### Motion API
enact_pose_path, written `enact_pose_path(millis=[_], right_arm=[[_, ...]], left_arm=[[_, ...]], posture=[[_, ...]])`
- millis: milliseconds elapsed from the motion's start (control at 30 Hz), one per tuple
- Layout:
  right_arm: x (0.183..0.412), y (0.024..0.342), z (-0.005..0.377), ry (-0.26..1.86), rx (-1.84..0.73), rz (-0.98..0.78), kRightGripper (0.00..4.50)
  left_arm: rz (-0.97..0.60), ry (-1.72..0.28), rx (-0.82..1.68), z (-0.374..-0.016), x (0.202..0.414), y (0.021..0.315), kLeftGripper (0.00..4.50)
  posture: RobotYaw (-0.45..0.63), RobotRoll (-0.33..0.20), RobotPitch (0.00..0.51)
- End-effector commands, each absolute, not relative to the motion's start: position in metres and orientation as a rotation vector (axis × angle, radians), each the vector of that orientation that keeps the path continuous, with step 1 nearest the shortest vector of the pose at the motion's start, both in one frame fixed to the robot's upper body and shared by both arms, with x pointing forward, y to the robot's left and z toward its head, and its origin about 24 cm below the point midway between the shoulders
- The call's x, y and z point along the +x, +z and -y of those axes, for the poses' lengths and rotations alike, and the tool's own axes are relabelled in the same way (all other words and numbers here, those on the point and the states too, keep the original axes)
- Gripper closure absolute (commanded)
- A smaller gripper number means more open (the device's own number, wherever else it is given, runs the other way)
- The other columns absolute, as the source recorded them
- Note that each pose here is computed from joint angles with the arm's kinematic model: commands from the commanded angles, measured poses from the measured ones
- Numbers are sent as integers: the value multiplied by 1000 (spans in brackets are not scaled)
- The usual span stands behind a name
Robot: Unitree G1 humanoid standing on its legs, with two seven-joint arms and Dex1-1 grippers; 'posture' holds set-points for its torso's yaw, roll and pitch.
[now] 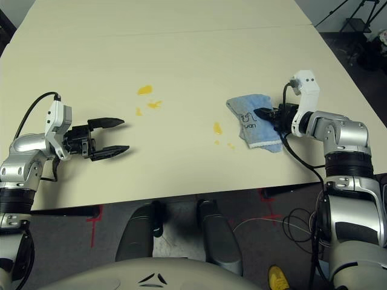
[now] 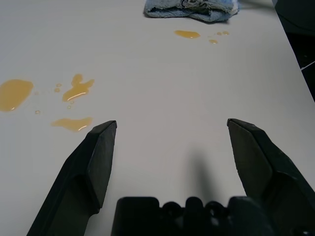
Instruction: Wipe the water off the table with a rag.
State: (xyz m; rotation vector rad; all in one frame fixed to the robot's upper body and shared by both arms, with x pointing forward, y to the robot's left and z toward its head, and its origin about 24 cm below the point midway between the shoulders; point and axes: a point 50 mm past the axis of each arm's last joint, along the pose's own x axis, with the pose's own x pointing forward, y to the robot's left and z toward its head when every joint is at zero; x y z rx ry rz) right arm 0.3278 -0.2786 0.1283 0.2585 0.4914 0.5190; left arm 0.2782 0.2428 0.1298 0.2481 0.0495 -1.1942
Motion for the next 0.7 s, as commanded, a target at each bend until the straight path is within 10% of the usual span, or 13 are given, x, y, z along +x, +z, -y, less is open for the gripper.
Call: enact_pose_path(millis=[33,333,700], right_arm=[[328,132,280,516,337,-481,4485],[331,157,269,578,360,-423,4485],[327,116,219,698,309,-564,4485]], left_arm=[[-55,-1207,274,-241,279,128,0],[-66,-1205,300,-244,282,125,0],[-74,-1210,328,-245,278,122,0]], posture=[[165,0,224],[160,0,224],[181,0,221]])
